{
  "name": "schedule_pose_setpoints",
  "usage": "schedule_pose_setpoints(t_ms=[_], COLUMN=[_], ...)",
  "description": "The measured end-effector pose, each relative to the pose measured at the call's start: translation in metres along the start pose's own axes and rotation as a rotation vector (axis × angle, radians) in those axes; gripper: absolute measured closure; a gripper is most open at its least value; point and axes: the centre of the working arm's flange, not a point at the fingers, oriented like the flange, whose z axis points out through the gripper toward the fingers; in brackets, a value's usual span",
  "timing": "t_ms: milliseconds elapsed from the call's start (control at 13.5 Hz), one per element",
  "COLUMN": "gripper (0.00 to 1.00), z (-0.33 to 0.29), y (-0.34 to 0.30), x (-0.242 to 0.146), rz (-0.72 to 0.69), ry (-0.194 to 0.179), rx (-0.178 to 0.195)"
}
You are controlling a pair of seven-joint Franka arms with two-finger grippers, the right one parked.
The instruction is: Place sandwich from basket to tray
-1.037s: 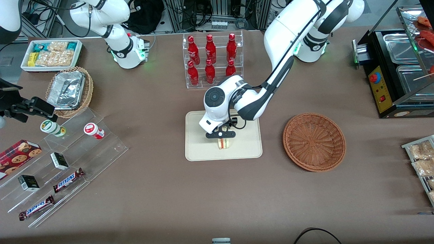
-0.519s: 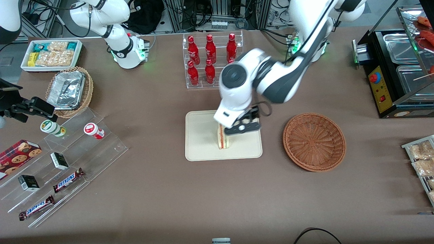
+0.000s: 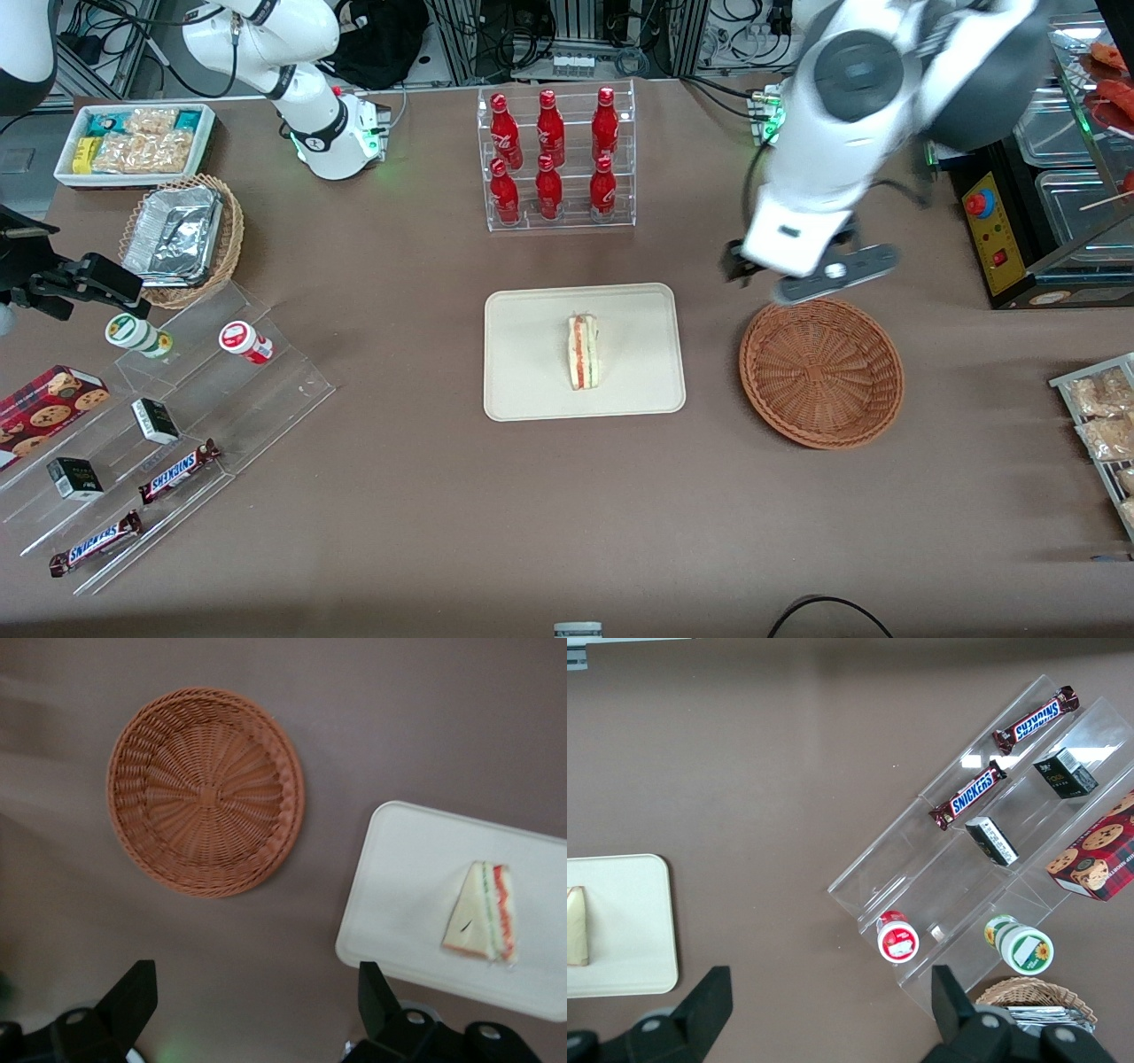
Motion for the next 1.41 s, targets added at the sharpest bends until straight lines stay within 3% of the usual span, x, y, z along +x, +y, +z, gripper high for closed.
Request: schedule_pose_setpoints(t_ms=[222, 370, 667, 963, 1407], gripper=[0.00, 0.00, 0.00, 0.00, 0.00], z=[-0.002, -0.007, -0.030, -0.045, -0.063], y=[-0.084, -0.124, -0.167, -0.163, -0.167], x=[0.016, 0.026, 0.040, 0.049, 0.056], rz=[0.065, 0.115, 0.138, 0.149, 0.237], ry=[-0.079, -0.093, -0.052, -0.027, 0.011], rx=[-0.025, -0.033, -0.060, -0.074, -0.064])
